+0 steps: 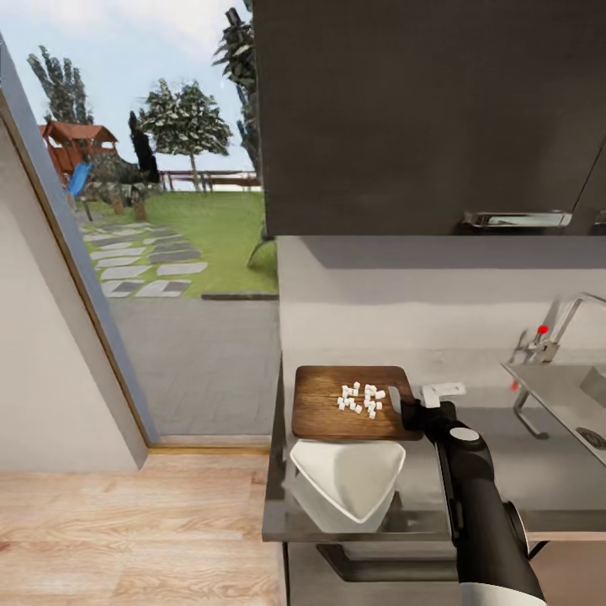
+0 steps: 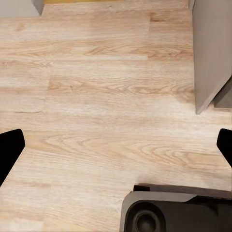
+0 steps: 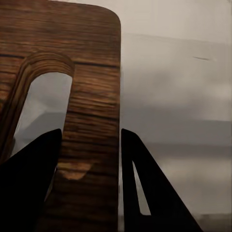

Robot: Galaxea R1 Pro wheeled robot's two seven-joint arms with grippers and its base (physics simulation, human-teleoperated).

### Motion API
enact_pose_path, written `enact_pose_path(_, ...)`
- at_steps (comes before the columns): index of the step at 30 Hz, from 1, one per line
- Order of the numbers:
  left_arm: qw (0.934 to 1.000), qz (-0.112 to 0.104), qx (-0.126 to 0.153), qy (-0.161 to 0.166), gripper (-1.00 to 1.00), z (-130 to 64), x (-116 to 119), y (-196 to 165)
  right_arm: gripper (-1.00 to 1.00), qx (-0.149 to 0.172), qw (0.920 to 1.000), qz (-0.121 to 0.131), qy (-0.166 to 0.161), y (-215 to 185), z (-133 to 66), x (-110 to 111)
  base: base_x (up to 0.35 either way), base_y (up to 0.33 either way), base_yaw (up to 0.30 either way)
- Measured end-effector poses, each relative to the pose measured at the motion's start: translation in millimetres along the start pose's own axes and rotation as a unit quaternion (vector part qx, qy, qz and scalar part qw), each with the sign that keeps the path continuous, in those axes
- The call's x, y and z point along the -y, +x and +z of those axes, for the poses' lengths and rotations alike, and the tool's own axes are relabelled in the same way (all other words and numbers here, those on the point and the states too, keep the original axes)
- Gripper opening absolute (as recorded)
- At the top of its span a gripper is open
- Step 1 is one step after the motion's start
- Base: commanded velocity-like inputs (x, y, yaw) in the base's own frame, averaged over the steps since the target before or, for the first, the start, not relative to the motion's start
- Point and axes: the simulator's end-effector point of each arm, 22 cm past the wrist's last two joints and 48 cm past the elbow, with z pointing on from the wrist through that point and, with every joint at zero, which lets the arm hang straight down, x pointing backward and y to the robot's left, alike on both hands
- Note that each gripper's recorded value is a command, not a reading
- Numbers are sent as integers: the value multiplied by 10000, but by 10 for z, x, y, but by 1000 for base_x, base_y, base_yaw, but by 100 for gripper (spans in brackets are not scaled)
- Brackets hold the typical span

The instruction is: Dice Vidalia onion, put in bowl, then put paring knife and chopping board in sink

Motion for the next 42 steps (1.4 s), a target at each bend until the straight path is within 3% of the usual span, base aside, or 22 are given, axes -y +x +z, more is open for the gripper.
enact_pose_path(9, 10000, 1, 1, -1, 100, 1, -2, -1, -100, 85, 10000, -28, -24, -35, 1, -9, 0, 3, 0)
enact_pose_path(16, 10000, 1, 1, -1, 100, 1, -1, -1, -100, 564, 9980, -222, -149, -132, 77, -117, 0, 0, 0)
enact_pose_path(29, 10000, -1, 1, 0, 100, 0, 1, -1, -100, 827, 9958, -323, -217, -171, 111, -174, 0, 0, 0)
enact_pose_path(32, 10000, -1, 1, 0, 100, 0, 0, -1, -100, 1131, 9924, -406, -260, -236, 124, -210, 0, 0, 0)
enact_pose_path(42, 10000, 1, 0, -1, 100, 1, -2, 0, -100, 1239, 9920, -167, -191, -222, 128, -77, 0, 0, 0)
